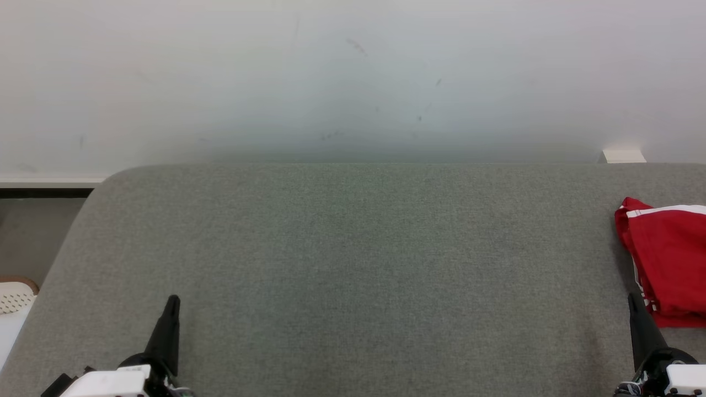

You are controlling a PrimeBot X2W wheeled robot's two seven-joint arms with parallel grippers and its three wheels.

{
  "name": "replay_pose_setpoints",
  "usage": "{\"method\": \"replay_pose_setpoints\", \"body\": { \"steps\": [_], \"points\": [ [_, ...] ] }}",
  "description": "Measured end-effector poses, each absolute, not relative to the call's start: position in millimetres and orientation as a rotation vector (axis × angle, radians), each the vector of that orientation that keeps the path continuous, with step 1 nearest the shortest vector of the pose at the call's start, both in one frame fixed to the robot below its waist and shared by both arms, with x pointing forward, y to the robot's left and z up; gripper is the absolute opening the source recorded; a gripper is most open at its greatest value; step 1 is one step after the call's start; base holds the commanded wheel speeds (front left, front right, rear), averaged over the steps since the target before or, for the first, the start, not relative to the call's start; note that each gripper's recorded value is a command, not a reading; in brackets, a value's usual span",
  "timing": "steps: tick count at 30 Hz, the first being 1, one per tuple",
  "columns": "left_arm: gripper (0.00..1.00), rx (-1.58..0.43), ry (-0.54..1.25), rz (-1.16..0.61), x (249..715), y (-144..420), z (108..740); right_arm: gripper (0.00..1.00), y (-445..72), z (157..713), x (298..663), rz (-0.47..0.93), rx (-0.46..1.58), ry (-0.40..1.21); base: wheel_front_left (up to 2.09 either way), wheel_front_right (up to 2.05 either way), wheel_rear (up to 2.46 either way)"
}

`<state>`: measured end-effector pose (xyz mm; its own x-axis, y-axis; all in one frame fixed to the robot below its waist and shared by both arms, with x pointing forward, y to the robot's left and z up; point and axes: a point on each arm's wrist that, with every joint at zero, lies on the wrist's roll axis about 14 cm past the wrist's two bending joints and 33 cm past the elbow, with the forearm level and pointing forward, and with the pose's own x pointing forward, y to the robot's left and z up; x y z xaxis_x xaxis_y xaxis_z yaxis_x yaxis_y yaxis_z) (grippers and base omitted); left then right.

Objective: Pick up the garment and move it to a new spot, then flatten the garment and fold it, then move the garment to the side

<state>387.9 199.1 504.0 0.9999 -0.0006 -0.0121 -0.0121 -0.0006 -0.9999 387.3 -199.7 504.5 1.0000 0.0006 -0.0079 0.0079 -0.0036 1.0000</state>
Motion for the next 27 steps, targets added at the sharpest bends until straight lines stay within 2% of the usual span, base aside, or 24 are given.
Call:
{"method": "replay_pose_setpoints", "body": {
  "steps": [27],
  "points": [
    [0.0, -1.571, 0.01, 0.009, 387.9, 199.1, 504.0, 0.0, -199.7, 504.5, 387.4, -0.006, 1.574, 0.007, 0.0, 0.0, 0.0]
  ]
}}
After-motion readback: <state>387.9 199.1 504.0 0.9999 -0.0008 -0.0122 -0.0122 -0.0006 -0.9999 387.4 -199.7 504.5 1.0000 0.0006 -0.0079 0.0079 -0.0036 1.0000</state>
